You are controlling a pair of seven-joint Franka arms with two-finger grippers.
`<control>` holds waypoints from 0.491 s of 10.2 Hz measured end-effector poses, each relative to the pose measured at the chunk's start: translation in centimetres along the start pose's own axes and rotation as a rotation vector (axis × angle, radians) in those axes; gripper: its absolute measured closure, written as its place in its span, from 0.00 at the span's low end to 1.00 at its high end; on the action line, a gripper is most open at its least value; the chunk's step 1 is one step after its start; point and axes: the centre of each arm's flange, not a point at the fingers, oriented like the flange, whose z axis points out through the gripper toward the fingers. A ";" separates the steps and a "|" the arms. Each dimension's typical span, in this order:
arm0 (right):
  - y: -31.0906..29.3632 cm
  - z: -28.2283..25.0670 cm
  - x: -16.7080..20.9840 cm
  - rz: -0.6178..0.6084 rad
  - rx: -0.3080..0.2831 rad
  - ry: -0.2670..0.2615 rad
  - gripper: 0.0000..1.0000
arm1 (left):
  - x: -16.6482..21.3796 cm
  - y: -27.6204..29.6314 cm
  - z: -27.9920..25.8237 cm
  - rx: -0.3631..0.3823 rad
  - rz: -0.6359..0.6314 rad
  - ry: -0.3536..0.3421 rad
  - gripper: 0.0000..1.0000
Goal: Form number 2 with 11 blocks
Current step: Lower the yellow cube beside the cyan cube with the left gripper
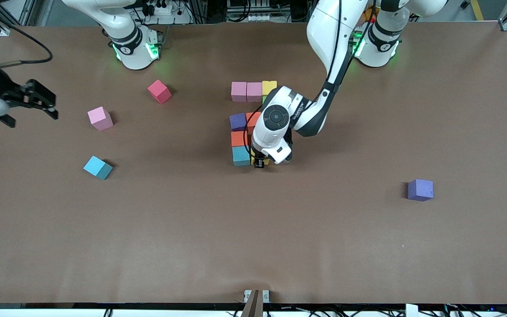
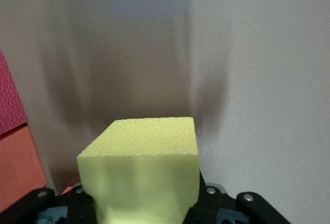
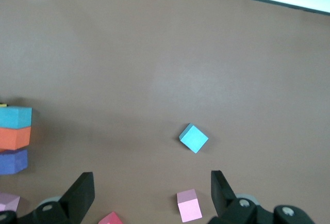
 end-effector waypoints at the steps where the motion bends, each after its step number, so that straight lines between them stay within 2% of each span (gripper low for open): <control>1: 0.8 -0.4 -0.2 0.015 -0.002 0.001 0.00 | 0.1 0.0 0.3 0.004 -0.001 0.004 0.41; 5: 7.1 -0.9 -1.8 0.120 -0.011 -0.012 0.00 | 0.1 -0.4 1.5 0.018 -0.008 0.014 0.41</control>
